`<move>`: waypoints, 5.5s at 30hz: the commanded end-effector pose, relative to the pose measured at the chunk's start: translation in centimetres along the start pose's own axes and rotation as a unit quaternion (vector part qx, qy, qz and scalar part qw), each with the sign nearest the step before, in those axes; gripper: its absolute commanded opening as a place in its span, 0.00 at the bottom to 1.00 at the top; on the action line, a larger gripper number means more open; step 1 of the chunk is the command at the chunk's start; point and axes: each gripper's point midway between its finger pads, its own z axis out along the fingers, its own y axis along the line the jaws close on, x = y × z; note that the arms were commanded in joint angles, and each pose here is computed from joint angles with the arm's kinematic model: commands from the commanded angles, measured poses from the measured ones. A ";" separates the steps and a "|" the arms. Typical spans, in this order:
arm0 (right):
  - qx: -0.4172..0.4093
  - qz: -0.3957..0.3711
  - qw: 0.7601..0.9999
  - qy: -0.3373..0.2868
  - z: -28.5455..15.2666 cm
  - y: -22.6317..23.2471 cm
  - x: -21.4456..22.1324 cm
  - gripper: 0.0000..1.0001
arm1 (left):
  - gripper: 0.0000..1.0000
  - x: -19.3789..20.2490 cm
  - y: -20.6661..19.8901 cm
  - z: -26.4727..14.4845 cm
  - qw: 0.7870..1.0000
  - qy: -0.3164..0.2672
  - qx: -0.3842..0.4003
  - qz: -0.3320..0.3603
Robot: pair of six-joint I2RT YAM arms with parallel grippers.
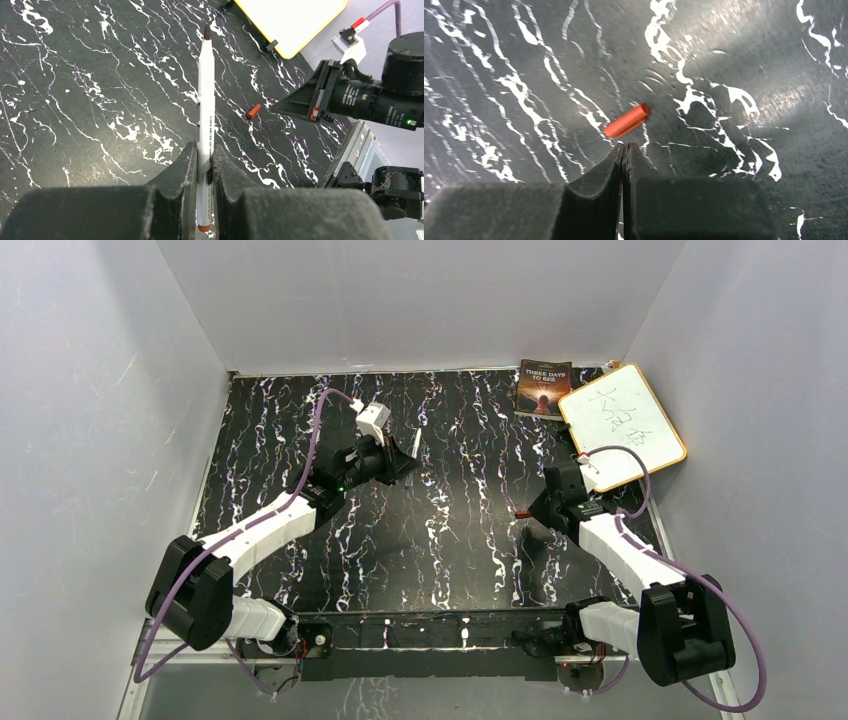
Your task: Insert the pens into the pen caps
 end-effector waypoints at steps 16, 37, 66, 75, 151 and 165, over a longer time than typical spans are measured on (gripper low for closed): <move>0.018 -0.015 1.000 -0.014 4.2 -0.9 0.3 0.00 | 0.00 -0.7 0.2 -1.2 1.000 -0.007 -0.006 0.011; 0.010 -0.048 0.996 -0.071 3.5 2.1 -4.6 0.00 | 0.00 -0.3 0.4 -1.5 1.000 -0.006 -0.009 0.010; -0.026 -0.136 0.990 0.039 6.1 3.7 1.9 0.10 | 0.00 0.2 0.7 -1.9 1.000 -0.002 -0.014 0.011; -0.082 -0.292 0.952 0.031 5.0 8.6 4.1 0.00 | 0.00 0.0 0.9 -1.9 1.000 -0.003 -0.017 0.011; 0.011 -0.241 0.970 -0.025 4.3 8.2 2.2 0.00 | 0.00 -0.1 0.9 -2.4 1.000 -0.007 -0.022 0.011; 0.029 0.000 0.998 -0.052 2.8 8.3 1.9 0.55 | 0.00 -0.5 0.2 -2.4 1.000 -0.010 -0.004 0.006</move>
